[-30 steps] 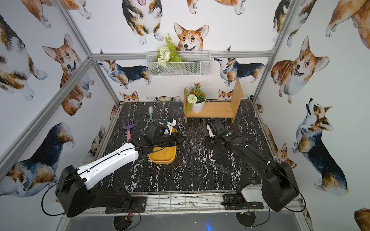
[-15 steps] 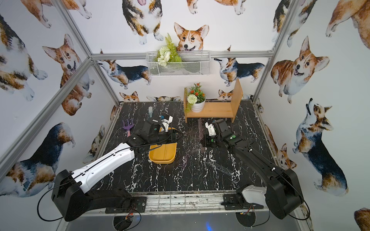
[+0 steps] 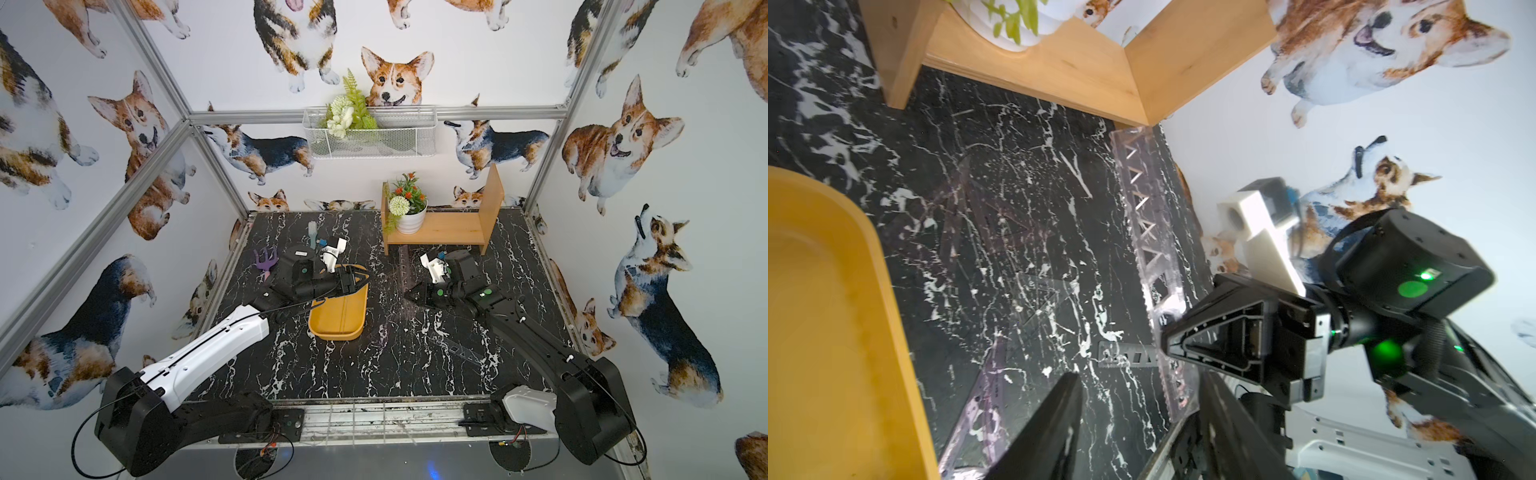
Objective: Put the scattered rulers into the storage box
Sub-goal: Pick up the ruler from the center of the board.
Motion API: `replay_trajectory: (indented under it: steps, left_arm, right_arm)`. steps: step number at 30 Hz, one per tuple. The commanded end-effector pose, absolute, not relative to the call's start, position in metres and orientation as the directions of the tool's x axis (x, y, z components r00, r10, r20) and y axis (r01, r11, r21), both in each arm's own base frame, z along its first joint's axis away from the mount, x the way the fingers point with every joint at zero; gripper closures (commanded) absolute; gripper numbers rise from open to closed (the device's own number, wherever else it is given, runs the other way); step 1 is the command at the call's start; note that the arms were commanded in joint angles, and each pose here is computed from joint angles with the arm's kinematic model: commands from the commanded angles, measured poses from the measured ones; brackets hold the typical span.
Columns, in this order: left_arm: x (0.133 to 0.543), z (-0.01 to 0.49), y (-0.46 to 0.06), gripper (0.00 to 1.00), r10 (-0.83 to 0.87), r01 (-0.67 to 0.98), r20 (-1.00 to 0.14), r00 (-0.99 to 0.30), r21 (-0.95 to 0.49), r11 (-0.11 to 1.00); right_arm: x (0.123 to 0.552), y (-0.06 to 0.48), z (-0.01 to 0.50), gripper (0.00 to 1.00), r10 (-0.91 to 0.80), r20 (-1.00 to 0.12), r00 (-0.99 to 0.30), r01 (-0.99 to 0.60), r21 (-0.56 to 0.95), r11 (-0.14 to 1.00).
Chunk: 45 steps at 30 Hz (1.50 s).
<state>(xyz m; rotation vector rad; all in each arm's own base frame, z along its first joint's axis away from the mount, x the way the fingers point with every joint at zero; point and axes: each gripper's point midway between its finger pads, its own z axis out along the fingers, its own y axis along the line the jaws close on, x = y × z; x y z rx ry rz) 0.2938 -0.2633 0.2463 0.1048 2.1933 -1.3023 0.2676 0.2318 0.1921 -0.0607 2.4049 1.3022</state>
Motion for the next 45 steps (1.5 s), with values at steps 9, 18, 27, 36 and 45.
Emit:
replay_trajectory:
  steps: [9,18,27,36,45]
  left_arm:
    - [0.301,0.260,-0.274,0.49,-0.218,0.403,-0.504,-0.835,-0.832,0.380]
    - [0.300,0.262,-0.278,0.50,-0.240,0.391,-0.458,-0.856,-0.877,0.277]
    - [0.300,0.261,-0.281,0.50,-0.241,0.379,-0.432,-0.869,-0.894,0.238]
    - [0.298,0.267,-0.273,0.57,-0.266,0.376,-0.423,-0.866,-0.903,0.209]
    - [0.299,0.274,-0.267,0.79,-0.284,0.377,-0.413,-0.866,-0.910,0.172]
  right_arm:
    - [0.262,0.256,0.230,1.00,0.169,-0.326,-0.930,-0.266,0.916,0.300]
    - [0.258,0.268,0.244,1.00,0.165,-0.303,-0.938,-0.272,0.944,0.185]
    - [0.251,0.294,0.256,1.00,0.120,-0.308,-0.944,-0.294,0.948,0.120]
    - [0.245,0.306,0.258,1.00,0.093,-0.300,-0.949,-0.294,0.953,0.074]
    - [0.243,0.306,0.260,1.00,0.083,-0.298,-0.951,-0.294,0.954,0.059]
